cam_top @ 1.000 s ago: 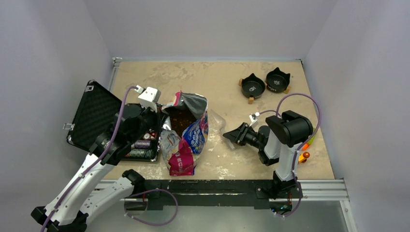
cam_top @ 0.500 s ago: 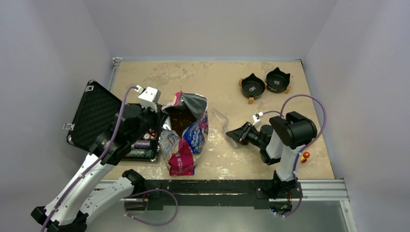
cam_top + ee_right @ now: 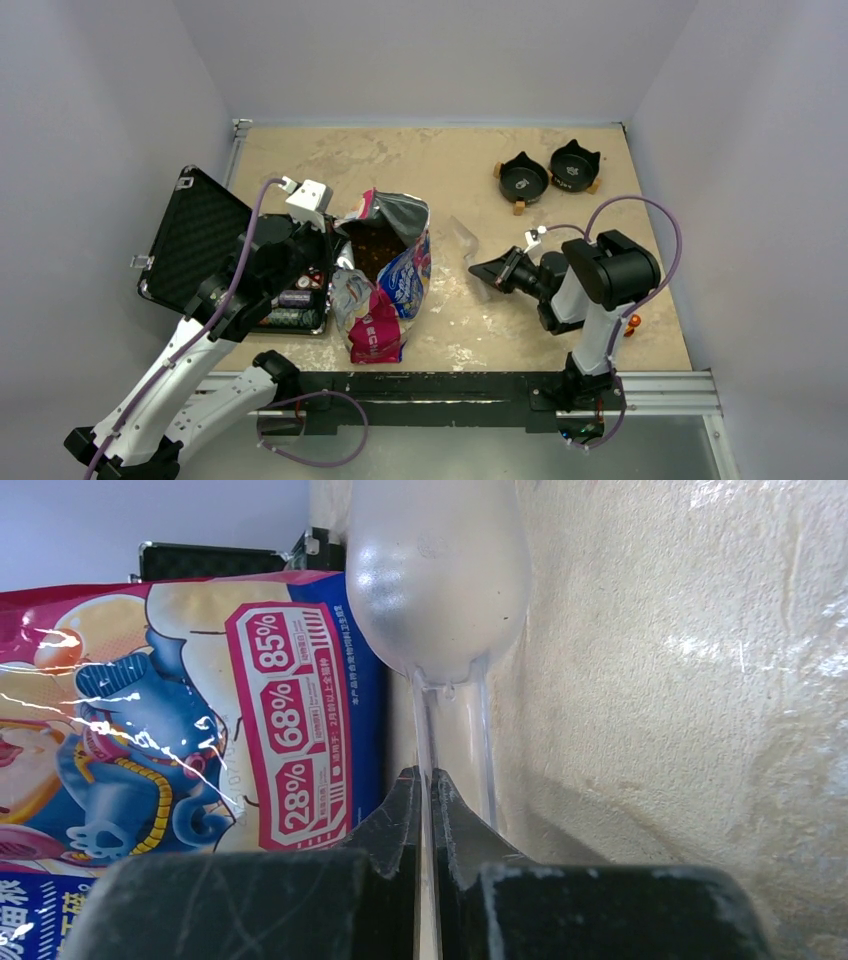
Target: Serve the pet food
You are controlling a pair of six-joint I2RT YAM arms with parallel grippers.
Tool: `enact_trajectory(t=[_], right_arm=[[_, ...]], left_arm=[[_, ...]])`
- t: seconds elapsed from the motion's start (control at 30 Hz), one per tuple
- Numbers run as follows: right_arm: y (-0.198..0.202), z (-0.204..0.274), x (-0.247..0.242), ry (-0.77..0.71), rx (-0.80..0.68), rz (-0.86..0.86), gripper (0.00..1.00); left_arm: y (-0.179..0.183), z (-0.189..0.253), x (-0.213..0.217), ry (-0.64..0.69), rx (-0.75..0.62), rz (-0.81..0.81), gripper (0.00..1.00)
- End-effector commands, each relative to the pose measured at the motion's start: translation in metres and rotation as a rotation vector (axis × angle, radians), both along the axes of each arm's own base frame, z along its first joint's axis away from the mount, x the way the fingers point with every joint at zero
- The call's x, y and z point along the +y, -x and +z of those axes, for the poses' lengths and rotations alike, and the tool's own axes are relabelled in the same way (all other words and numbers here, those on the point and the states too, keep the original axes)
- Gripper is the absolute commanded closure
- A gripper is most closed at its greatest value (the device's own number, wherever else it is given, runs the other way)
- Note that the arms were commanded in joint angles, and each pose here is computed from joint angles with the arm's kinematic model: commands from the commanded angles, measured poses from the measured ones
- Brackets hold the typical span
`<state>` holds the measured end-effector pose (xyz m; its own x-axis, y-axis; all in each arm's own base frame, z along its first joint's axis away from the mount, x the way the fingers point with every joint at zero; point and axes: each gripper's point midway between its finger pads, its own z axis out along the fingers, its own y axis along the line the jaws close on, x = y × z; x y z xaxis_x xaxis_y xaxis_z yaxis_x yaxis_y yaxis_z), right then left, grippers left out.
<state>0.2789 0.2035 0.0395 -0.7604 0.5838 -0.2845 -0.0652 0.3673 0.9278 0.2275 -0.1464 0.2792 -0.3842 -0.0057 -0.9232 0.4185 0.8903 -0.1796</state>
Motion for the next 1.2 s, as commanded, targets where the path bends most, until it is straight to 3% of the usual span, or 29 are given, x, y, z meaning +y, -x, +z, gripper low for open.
enact_trajectory(t=[0.0,0.13,0.47,0.53,0.67,0.8,1.0,1.17], right_arm=[[0.006,-0.009,0.002,-0.016,0.068,0.023,0.97],[0.006,-0.029,-0.01,0.094,0.1,-0.026,0.81],[0.006,-0.029,-0.017,0.112,0.092,-0.066,0.69],[0.006,-0.028,-0.016,0.1,0.1,-0.064,0.75],[0.004,-0.035,-0.018,0.107,0.163,-0.079,1.0],[0.003,-0.042,-0.021,0.138,0.231,-0.097,1.0],[0.001,0.008,0.001,0.05,0.043,0.042,1.0],[0.011,0.039,0.019,-0.092,0.005,0.082,1.0]], left_arm=[[-0.016,0.075,-0.006,0.142,-0.248,0.006,1.0],[-0.016,0.074,-0.006,0.14,-0.246,0.008,1.0],[-0.016,0.074,-0.008,0.142,-0.243,0.002,1.0],[-0.016,0.074,-0.008,0.142,-0.243,0.001,1.0],[-0.016,0.074,-0.007,0.142,-0.244,0.004,1.0],[-0.016,0.074,-0.007,0.142,-0.244,0.003,1.0],[-0.016,0.075,-0.008,0.145,-0.244,-0.002,1.0],[-0.015,0.076,-0.008,0.146,-0.246,-0.002,1.0]])
